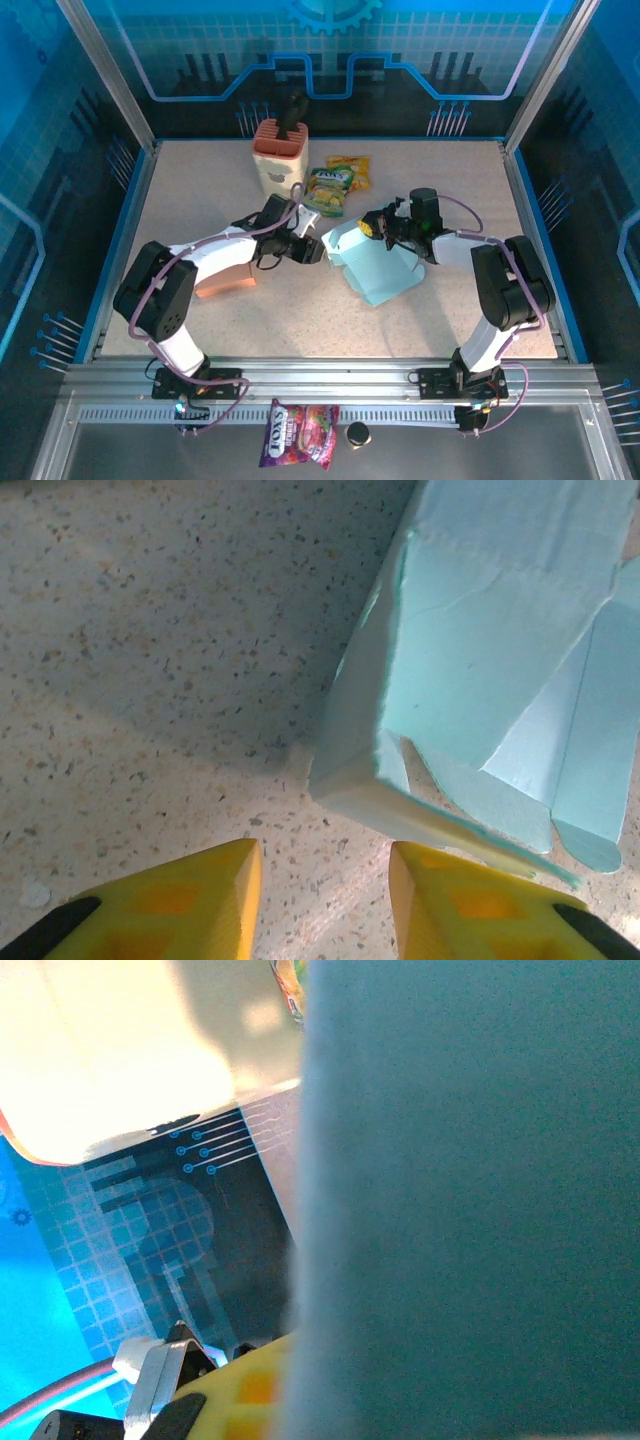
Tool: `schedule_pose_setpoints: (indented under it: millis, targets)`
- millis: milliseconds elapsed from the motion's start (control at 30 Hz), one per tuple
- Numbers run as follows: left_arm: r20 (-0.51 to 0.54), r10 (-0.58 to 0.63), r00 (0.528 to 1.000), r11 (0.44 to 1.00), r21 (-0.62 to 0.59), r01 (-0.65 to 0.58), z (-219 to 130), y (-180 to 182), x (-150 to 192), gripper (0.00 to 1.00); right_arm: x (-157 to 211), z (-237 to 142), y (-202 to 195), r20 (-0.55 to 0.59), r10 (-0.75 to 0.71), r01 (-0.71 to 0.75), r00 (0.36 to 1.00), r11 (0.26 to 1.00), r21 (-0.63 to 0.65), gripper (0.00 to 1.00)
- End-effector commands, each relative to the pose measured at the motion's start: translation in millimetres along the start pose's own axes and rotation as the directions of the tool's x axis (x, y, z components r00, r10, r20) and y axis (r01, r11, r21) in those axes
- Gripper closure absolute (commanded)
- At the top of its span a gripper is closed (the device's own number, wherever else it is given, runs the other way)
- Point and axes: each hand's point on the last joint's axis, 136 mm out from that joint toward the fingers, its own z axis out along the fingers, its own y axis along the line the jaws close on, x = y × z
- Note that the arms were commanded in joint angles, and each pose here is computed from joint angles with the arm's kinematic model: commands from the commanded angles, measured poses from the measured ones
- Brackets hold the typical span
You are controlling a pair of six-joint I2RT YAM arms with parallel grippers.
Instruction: Fold the paper box
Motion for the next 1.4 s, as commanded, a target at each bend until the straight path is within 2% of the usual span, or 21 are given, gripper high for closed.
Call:
schedule_pose_setpoints:
  millis: [0, 133, 333, 833, 967, 1367]
  targets:
    - [0.045, 0.089, 0.995, 0.995, 0.051, -0.091, 4.7, -11.6, -12.1, 0.61, -2.6, 0.2, -2.5, -0.013, 0.008, -0.008, 1.0, 1.0, -0.015, 1.0]
    - [0.057, 0.131, 0.99, 0.988, 0.074, -0.135, 9.3, -21.5, -11.7, 0.61, -3.1, 0.2, -1.1, -0.016, 0.008, -0.008, 1.0, 1.0, -0.017, 1.0]
    - [0.06, 0.127, 0.99, 0.988, 0.077, -0.132, 18.1, -22.8, -12.5, 0.62, -2.1, 0.3, 1.1, -0.02, 0.009, -0.009, 1.0, 1.0, -0.024, 1.0]
    - [0.078, 0.112, 0.991, 0.994, -0.014, -0.111, 34.2, -29.3, -17.3, 0.77, -3.5, 2.9, 7.3, -0.011, -0.003, 0.002, 1.0, 0.998, -0.065, 1.0]
    - [0.09, 0.096, 0.991, 0.993, -0.084, -0.088, 37.8, -22.6, -19.7, 0.71, 0.9, 5.9, 5.5, -0.006, 0.0, -0.001, 1.0, 0.997, -0.077, 1.0]
    - [0.12, 0.036, 0.992, 0.986, -0.167, -0.016, 48.2, -13.2, -19.0, 0.71, 12.6, 10.2, -3.2, 0.063, -0.01, 0.016, 0.998, 0.994, -0.109, 1.0]
